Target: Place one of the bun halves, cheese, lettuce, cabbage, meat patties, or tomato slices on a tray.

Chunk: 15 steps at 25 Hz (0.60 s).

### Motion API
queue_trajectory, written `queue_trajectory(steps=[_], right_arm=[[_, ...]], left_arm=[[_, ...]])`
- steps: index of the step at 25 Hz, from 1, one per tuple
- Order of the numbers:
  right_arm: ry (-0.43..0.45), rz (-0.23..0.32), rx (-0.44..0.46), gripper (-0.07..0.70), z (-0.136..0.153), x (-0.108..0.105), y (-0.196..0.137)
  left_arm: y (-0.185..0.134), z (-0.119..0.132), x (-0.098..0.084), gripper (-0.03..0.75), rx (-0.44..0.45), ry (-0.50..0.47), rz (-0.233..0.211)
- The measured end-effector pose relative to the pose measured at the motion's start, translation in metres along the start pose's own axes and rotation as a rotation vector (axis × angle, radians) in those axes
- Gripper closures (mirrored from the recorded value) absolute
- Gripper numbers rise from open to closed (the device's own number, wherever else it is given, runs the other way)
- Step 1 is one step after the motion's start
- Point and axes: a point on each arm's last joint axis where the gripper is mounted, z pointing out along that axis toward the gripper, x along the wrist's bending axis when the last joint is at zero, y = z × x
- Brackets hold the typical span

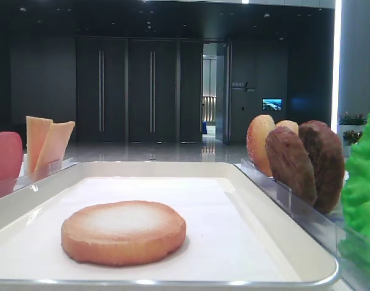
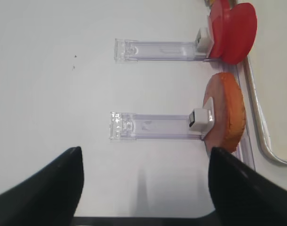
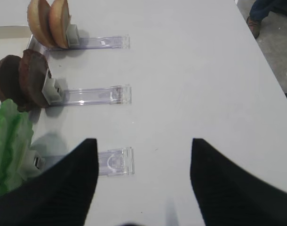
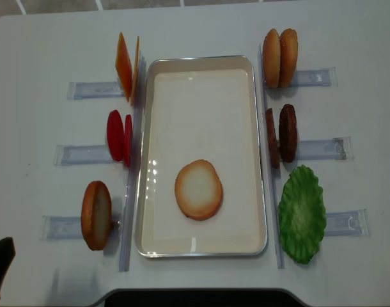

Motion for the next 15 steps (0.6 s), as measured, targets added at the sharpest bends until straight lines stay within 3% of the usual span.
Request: queue_trajectory(steps=[11,15], right_arm=[[0.0,0.0,0.0,0.219,0.0,0.0,0.0],[0.0,0.0,0.0,0.219,0.0,0.0,0.0]], left_arm=[[-0.018,-0.013,0.002,0.086,-0.178,-0.041,-0.025],[-0.02,-0.015,0.002,0.086,-0.198,-0.043,-0.027]])
